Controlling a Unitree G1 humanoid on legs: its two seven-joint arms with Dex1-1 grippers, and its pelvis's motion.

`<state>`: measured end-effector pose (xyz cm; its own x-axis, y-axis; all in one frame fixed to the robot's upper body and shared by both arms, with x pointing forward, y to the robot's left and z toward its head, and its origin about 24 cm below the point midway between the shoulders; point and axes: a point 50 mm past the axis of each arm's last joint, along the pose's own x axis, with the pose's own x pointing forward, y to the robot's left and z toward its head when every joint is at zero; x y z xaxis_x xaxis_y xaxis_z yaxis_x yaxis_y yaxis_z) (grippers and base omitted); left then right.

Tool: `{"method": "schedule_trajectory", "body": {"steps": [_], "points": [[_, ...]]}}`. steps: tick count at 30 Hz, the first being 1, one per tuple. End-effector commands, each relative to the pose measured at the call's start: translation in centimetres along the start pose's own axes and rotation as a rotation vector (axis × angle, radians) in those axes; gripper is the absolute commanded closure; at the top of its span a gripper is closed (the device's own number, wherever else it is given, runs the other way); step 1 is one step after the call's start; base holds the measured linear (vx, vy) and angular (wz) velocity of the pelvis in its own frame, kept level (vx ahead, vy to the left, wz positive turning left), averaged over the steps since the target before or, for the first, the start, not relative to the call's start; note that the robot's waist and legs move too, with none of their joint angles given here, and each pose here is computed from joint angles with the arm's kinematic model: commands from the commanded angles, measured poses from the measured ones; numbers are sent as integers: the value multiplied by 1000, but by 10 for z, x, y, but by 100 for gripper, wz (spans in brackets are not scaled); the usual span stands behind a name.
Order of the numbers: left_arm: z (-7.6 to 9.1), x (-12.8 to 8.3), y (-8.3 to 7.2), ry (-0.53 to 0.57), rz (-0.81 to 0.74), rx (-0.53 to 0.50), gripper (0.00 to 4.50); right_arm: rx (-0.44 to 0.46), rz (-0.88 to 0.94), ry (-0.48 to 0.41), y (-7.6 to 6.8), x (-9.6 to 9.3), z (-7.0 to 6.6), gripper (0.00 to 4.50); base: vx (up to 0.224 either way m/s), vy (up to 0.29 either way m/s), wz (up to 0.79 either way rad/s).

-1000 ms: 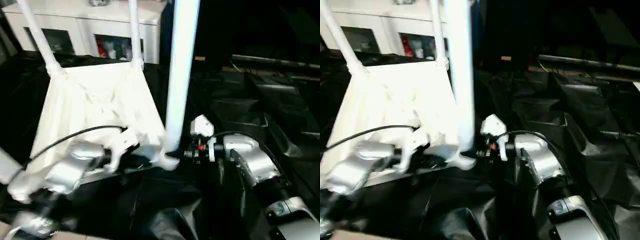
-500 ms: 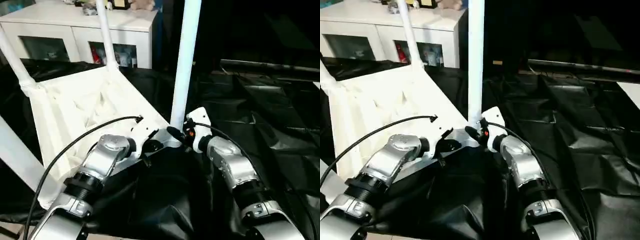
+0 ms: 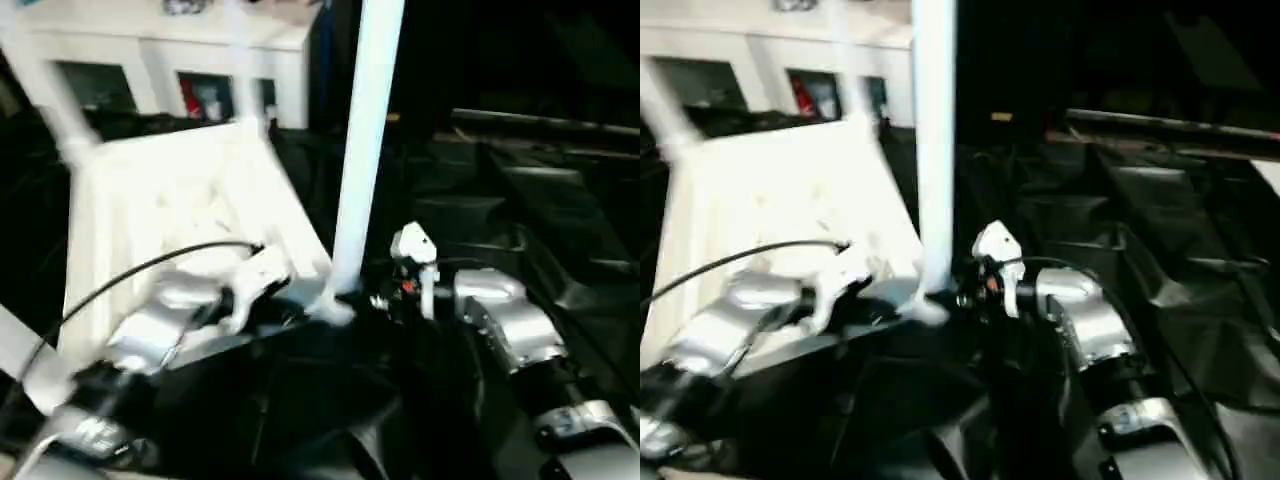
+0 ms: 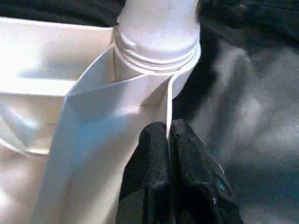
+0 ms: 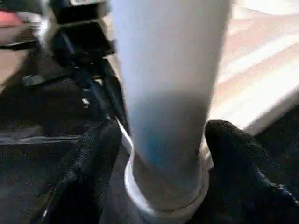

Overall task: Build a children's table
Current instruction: Rotate leg to tighten

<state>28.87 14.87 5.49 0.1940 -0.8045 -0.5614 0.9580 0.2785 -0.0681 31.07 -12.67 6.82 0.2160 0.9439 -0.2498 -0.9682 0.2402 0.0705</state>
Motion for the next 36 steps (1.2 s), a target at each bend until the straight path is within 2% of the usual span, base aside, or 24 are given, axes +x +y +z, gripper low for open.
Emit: {"method": "schedule_trajectory", "body": {"steps": [1,6,8,13,20,22,23,24,26,28,32,36], "points": [[-9,7,-11,30,-89,-38,450,-31,42,14,0,-1,5,134,0,0,0],[-10,6,-15,31,-102,-40,450,-30,68,30,1,2,3,166,0,0,0],[-11,5,-16,30,-106,-39,450,-27,86,34,3,5,2,197,0,0,0],[-11,4,-16,33,-106,-43,450,-21,121,39,6,8,0,239,0,0,0],[-13,4,-16,37,-93,-63,450,15,124,22,8,8,-2,256,0,0,0],[-13,6,-12,34,-51,-78,450,38,81,12,7,9,-4,257,0,0,0],[-11,12,-1,27,67,-97,450,87,-70,0,0,12,-11,257,0,0,0],[-10,14,2,26,97,-100,450,100,-110,-1,-2,13,-13,257,0,0,0],[-4,26,17,28,246,-126,450,159,-299,21,-8,21,-25,257,0,0,0],[-1,29,19,27,275,-133,450,183,-341,24,-9,24,-28,258,-26,1,-1],[16,54,24,2,356,-162,450,273,-493,3,-8,44,-29,259,-13,1,-1],[30,73,22,-10,332,-119,450,244,-523,-13,-4,64,-22,259,0,0,0]]}}
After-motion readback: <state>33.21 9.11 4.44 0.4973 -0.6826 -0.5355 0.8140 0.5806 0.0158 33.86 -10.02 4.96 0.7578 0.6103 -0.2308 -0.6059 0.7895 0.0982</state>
